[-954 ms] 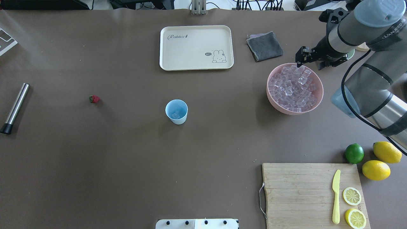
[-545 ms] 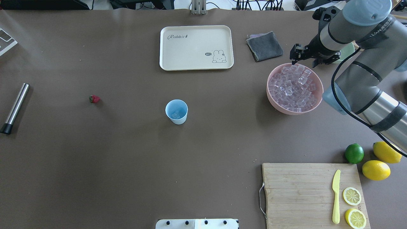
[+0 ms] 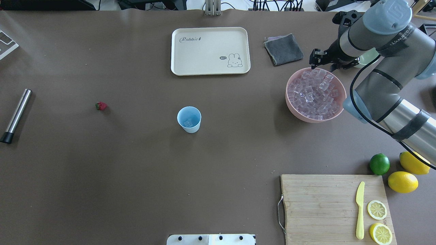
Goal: Mash ice and strawberries in cup
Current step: 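Move the right gripper back into the pink bowl and grasp ice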
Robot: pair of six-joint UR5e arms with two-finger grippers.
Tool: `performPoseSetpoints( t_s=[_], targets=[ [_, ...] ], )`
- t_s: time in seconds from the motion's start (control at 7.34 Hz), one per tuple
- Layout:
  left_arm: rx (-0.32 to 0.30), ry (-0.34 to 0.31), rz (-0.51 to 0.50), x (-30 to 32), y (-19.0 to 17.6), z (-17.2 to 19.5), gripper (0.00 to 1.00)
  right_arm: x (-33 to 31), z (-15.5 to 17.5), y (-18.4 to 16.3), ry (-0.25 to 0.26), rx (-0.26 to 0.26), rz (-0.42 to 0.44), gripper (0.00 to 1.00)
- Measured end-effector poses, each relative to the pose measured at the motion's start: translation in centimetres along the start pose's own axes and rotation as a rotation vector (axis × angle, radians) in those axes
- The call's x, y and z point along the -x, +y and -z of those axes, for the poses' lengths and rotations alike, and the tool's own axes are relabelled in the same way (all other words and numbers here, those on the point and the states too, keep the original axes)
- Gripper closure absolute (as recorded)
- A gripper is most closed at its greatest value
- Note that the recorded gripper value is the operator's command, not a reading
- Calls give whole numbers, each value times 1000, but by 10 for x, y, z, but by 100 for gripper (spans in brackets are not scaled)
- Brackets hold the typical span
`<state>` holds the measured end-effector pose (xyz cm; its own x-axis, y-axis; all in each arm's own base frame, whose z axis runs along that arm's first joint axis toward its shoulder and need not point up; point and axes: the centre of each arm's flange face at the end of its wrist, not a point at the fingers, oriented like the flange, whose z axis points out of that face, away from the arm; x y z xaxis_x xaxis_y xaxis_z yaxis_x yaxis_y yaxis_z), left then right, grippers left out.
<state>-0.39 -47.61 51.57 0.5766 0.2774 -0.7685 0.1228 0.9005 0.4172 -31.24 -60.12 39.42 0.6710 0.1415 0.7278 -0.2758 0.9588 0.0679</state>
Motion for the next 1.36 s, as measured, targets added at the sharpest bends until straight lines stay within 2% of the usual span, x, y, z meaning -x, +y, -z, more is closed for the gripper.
performPoseSetpoints(
  t_s=[0.41, 0.82, 1.36],
  targets=[
    [0, 1, -6, -1, -5, -3, 2, -1, -2, 4, 1, -6, -8, 32],
    [-1, 1, -9, -1, -7, -4, 2, 2, -2, 9, -2, -8, -21, 40],
    [0, 1, -9, 0, -6, -4, 2, 6, -5, 14, -1, -8, -24, 40]
  ],
)
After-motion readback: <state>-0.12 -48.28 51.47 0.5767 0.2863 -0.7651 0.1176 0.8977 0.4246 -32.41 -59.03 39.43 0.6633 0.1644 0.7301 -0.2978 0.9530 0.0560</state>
